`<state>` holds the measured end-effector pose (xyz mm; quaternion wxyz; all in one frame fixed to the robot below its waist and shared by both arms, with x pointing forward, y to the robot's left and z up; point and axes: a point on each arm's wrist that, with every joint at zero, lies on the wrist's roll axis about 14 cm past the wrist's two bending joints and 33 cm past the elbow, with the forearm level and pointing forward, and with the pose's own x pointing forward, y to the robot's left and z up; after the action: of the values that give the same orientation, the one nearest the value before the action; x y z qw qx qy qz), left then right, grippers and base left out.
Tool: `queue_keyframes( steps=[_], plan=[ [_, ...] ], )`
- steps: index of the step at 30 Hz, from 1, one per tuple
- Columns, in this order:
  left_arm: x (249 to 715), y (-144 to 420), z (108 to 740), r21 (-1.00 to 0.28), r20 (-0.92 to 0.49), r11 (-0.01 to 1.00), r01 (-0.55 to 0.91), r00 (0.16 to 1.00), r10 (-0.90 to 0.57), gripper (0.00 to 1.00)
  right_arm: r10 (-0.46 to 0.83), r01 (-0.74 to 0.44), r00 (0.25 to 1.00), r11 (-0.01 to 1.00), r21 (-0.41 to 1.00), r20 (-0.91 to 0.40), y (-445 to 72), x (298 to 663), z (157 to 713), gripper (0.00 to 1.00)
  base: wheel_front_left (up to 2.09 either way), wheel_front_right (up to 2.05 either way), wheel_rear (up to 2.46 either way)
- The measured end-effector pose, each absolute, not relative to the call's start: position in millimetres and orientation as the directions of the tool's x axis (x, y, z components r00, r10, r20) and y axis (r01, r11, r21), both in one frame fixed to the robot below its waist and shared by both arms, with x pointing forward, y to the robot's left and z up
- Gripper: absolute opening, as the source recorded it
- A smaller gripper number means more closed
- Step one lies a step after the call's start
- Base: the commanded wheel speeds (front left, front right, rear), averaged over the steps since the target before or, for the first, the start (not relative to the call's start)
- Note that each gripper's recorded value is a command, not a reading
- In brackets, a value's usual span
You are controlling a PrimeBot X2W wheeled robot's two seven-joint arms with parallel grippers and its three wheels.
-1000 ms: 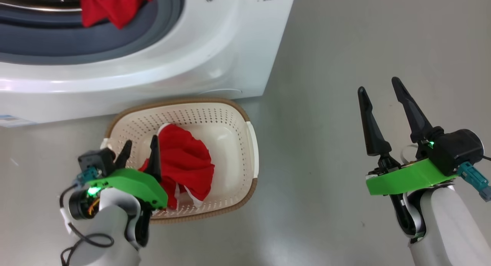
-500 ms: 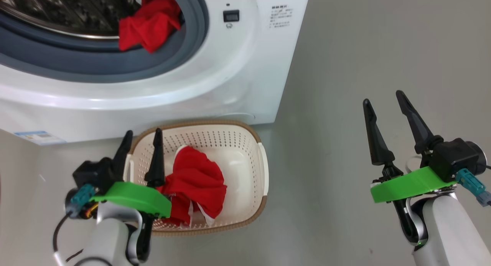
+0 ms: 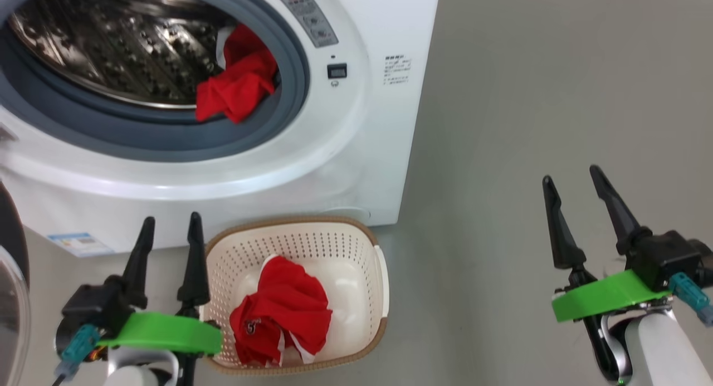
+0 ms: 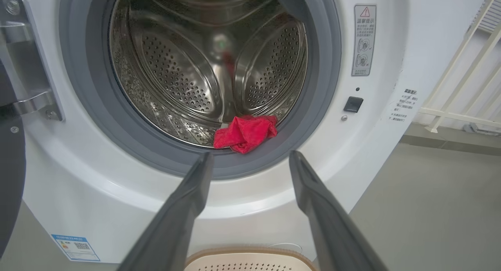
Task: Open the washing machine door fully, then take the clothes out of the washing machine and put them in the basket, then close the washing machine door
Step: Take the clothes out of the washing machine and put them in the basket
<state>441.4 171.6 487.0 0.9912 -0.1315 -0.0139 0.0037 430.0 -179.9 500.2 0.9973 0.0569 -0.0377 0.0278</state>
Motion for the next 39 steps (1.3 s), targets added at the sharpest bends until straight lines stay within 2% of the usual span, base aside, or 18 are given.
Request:
queue_keyframes(
  steps=[11,23,39],
  plan=[
    [409,185,502,-0.231,0.067,0.973,-0.008,0.997,0.024,1.0,0.026,-0.036,0.986,0.998,0.057,0.167,-191,400,534,1.0,0.0,0.0,0.0],
    [373,188,509,-0.209,0.076,0.978,0.012,0.997,0.004,1.0,-0.023,0.012,0.981,0.998,0.059,0.19,-206,361,542,1.0,0.0,0.0,0.0],
    [359,185,515,-0.223,0.083,0.974,0.032,0.996,-0.014,1.0,-0.048,0.035,0.977,0.997,0.066,0.209,-213,341,547,1.0,0.0,0.0,0.0]
  ],
)
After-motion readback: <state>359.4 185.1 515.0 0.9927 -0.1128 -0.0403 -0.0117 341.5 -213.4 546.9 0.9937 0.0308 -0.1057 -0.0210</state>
